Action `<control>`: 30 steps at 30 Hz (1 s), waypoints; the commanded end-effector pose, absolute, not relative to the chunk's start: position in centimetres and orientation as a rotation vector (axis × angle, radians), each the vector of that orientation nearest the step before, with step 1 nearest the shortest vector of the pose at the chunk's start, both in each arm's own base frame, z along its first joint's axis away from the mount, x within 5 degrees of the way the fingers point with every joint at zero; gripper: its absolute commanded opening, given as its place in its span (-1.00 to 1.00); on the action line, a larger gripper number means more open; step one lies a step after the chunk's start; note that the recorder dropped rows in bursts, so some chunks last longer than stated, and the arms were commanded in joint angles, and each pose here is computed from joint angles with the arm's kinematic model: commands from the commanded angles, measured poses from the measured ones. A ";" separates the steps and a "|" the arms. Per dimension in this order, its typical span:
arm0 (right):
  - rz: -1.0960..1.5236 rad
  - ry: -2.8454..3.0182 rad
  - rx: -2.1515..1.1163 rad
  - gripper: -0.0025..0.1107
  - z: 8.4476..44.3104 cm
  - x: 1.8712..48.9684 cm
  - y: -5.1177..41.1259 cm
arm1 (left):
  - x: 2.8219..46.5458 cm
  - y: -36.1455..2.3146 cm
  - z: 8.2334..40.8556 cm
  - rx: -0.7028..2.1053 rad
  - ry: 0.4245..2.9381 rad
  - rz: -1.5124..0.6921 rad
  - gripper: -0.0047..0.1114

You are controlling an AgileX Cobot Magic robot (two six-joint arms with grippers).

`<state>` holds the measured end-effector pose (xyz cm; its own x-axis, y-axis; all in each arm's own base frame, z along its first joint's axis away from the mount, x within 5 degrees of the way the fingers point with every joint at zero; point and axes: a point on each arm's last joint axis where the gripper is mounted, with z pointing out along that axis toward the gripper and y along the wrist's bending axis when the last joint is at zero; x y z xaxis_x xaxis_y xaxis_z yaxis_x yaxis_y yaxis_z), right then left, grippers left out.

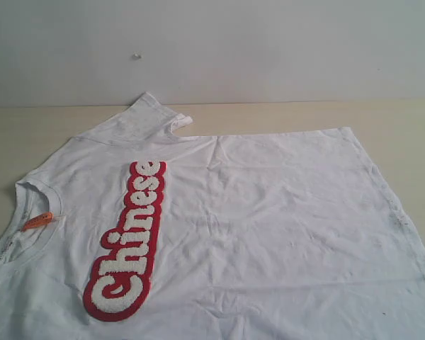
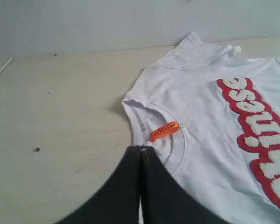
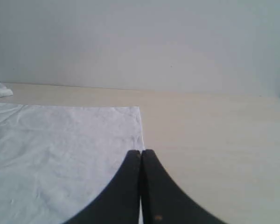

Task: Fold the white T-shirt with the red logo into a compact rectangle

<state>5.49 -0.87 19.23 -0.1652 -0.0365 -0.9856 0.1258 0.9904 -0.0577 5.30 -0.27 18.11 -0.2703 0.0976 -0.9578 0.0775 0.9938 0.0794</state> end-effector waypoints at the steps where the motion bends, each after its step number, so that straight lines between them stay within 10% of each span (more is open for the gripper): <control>1: -0.244 1.692 -0.022 -0.96 19.5 5.5 -1.0 | 5.3 0.1 18.2 0.332 1.808 0.232 -0.92; 30: 0.280 1.162 0.294 -0.96 27.8 4.0 -0.3 | 5.2 -0.8 23.1 -0.371 1.477 -0.582 -0.92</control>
